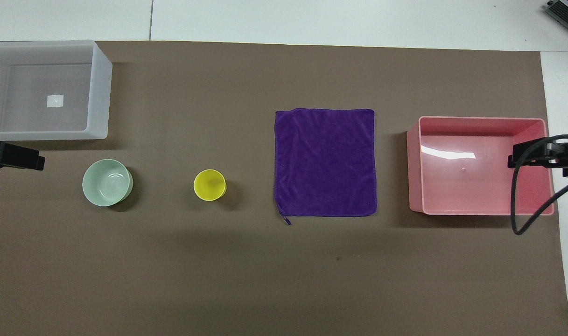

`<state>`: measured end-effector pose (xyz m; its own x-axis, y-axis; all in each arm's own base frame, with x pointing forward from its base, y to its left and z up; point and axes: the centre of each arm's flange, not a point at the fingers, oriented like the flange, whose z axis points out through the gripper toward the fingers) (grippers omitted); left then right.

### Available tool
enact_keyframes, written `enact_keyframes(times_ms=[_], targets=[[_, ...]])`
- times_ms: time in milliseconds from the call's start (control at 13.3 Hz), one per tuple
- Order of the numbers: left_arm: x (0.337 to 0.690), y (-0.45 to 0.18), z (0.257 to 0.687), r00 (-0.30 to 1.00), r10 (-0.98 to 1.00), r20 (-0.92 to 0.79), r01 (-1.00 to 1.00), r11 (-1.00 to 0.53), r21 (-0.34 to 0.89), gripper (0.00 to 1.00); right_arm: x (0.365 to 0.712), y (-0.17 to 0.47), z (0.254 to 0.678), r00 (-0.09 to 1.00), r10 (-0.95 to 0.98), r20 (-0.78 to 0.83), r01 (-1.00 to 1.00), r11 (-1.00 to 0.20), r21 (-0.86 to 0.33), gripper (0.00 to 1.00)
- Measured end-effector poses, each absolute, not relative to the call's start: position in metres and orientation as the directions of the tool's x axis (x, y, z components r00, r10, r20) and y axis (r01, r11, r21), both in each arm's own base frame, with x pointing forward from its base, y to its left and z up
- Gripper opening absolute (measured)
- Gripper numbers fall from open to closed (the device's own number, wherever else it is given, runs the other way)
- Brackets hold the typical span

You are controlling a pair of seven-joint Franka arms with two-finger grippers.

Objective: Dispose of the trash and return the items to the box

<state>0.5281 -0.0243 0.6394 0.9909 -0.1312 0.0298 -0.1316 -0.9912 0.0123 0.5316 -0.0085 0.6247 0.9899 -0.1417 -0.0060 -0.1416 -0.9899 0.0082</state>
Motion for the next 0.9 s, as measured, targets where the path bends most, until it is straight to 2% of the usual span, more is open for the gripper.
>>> enact_keyframes(times_ms=[450,900], targets=[[0.541,-0.005,0.552,0.995,-0.093,0.039,-0.093,-0.996,0.011,1.00,0.541,0.021,0.620,0.990,-0.137,0.043,-0.138,-0.990,0.000,1.00],[0.535,0.006,0.455,0.997,-0.070,0.043,-0.070,-0.997,0.010,1.00,0.566,0.056,0.593,0.987,-0.126,0.096,-0.125,-0.992,-0.016,1.00]])
